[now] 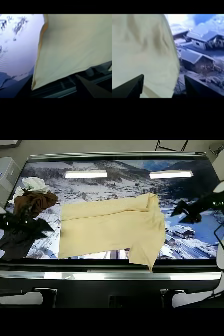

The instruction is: Fold the clothes and pants, and hang the long-sleeved shirts on hangers.

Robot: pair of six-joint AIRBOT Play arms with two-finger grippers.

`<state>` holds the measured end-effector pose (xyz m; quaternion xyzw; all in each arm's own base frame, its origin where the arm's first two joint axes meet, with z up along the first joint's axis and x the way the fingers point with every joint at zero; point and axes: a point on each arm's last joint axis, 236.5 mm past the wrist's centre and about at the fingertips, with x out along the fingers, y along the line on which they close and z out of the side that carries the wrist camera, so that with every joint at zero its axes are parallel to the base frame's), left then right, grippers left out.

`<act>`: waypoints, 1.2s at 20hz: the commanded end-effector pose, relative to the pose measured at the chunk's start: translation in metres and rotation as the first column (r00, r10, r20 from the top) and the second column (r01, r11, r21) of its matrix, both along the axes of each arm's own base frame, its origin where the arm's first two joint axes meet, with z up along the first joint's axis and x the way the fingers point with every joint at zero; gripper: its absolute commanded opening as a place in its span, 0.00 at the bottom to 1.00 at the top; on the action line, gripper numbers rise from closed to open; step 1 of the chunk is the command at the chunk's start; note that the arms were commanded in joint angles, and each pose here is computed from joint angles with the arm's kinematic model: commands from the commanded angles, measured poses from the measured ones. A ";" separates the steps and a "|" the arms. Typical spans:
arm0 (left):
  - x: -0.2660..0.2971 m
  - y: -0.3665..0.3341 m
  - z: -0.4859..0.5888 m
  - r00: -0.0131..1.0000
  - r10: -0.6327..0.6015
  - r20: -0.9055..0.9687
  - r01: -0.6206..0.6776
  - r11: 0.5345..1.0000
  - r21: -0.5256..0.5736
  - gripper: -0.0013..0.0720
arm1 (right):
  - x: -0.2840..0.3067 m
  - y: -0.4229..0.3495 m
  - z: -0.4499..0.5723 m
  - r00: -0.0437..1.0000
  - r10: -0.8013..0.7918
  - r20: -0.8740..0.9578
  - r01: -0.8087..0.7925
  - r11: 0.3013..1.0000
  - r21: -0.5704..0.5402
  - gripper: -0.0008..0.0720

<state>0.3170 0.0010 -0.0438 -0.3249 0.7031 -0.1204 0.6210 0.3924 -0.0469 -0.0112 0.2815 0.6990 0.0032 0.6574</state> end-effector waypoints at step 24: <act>-0.079 -0.064 -0.066 0.987 0.003 -0.161 -0.015 0.997 -0.073 0.05 | -0.051 0.004 -0.051 0.996 -0.009 -0.085 0.011 1.000 0.022 0.76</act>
